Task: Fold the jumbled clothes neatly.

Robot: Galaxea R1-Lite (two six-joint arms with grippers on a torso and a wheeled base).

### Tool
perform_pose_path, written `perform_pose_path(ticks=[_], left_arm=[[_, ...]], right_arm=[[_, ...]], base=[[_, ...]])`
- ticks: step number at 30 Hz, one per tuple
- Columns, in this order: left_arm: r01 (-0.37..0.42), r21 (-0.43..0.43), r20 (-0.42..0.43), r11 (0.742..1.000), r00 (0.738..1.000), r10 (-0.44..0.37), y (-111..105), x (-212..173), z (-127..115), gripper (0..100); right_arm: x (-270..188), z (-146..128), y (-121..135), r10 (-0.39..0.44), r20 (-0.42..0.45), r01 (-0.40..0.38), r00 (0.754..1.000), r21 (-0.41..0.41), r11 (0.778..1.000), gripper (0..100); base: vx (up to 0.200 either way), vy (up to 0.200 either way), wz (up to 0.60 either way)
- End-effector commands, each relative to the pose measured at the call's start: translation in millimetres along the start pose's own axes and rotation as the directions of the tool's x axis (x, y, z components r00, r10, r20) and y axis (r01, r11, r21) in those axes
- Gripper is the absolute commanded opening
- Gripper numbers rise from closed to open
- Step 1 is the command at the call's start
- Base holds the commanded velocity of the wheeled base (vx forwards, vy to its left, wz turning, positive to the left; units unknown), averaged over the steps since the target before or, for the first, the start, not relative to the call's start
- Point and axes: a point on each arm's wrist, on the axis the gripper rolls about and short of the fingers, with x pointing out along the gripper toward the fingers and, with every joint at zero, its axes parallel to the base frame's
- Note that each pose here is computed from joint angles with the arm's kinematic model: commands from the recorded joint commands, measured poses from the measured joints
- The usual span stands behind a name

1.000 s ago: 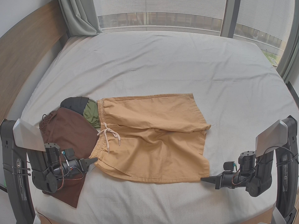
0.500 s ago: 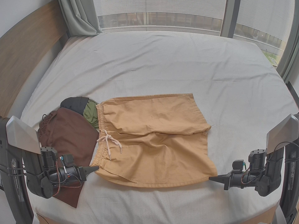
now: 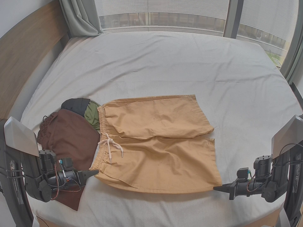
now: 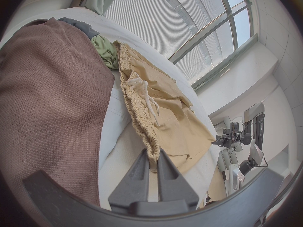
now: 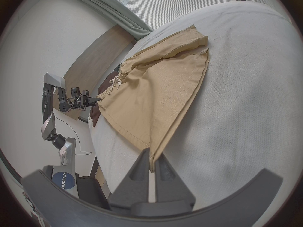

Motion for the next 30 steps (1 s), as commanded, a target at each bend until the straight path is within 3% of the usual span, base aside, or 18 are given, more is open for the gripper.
perform_pose_path(ticks=[1, 13, 19, 30], left_arm=[[-0.002, -0.003, 0.000, 1.000, 1.000, 0.002, 0, -1, 0, 0], [-0.013, -0.036, -0.038, 0.999, 0.999, 0.011, -7, -11, -11, 0], [-0.013, 0.030, -0.063, 0.999, 0.998, 0.015, -9, -16, -18, 0], [0.035, 0.106, -0.105, 0.994, 0.994, -0.024, -13, -29, -30, 0]], right_arm=[[-3, -2, -2, -0.010, -0.001, 0.010, 1.000, 0.011, 1.000, 0], [-4, -9, 4, 0.002, -0.038, -0.001, 0.999, 0.020, 1.000, 0], [-8, -13, 5, -0.004, -0.056, 0.002, 0.998, -0.036, 0.999, 0], [-7, -17, 6, 0.001, -0.075, -0.005, 0.997, -0.052, 0.999, 0]], base=[[0.000, 0.000, 0.00], [0.000, 0.000, 0.00], [0.000, 0.000, 0.00], [0.000, 0.000, 0.00]])
